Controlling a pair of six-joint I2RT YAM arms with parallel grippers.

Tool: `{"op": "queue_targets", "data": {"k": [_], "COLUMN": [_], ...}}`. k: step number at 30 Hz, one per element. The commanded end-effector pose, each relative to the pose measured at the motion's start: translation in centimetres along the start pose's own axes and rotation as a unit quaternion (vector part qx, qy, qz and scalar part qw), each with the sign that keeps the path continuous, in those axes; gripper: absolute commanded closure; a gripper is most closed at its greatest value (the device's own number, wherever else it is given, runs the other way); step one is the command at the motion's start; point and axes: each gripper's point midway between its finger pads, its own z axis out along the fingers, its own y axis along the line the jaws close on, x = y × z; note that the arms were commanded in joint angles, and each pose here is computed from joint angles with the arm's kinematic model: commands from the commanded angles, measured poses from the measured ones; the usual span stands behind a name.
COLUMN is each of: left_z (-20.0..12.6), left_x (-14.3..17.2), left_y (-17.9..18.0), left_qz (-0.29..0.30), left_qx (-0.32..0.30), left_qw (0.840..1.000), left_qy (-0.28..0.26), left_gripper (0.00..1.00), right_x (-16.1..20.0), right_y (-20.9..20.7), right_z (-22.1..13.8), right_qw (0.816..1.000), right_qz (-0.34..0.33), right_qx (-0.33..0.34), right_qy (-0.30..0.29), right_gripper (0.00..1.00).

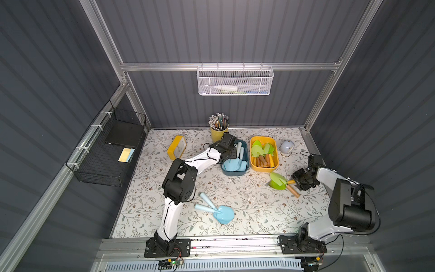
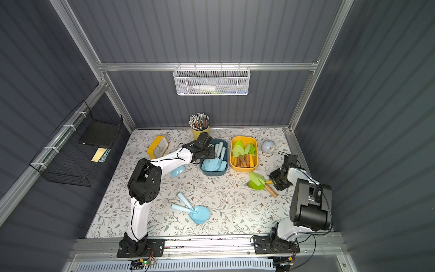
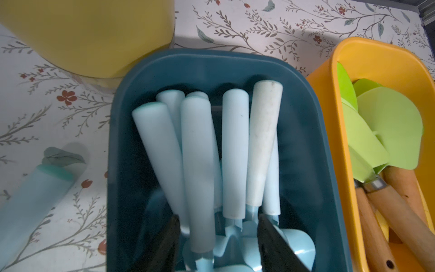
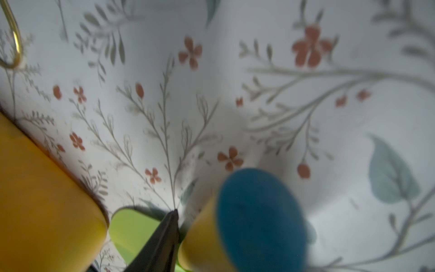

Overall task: Sort the small shovels by color and place them into the storage box
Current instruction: Pick up the shovel from the center of the board.

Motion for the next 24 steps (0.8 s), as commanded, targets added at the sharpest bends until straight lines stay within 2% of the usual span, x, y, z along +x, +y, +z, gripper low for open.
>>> {"op": "queue_targets", "data": {"k": [1, 7, 16, 24], "left_z": [-2.0, -1.7, -1.8, -2.0], "left_x": [-1.7, -1.3, -0.4, 0.4], "left_y": [-0.4, -0.4, -0.3, -0.1], "left_qz": [-0.004, 0.014, 0.026, 0.033], "left_qx": [0.008, 0.012, 0.019, 0.024], "left_qw": [1.000, 1.000, 0.999, 0.999], "left_qy": [-0.023, -0.020, -0.012, -0.008], "left_gripper": [0.44, 0.44, 0.44, 0.45], "right_x": [3.8, 8.3, 11.1, 13.1], "right_y": [-0.9, 0.5, -0.4, -1.8], "right_z": [0.3, -0.3, -1.6, -1.9], "right_qw": [0.999, 0.997, 0.992, 0.974], "right_qz": [-0.005, -0.045, -0.111, -0.195], "right_qx": [0.011, 0.003, 0.045, 0.105], "right_qy": [0.037, 0.059, 0.047, 0.047], "right_gripper": [0.52, 0.51, 0.48, 0.47]}}
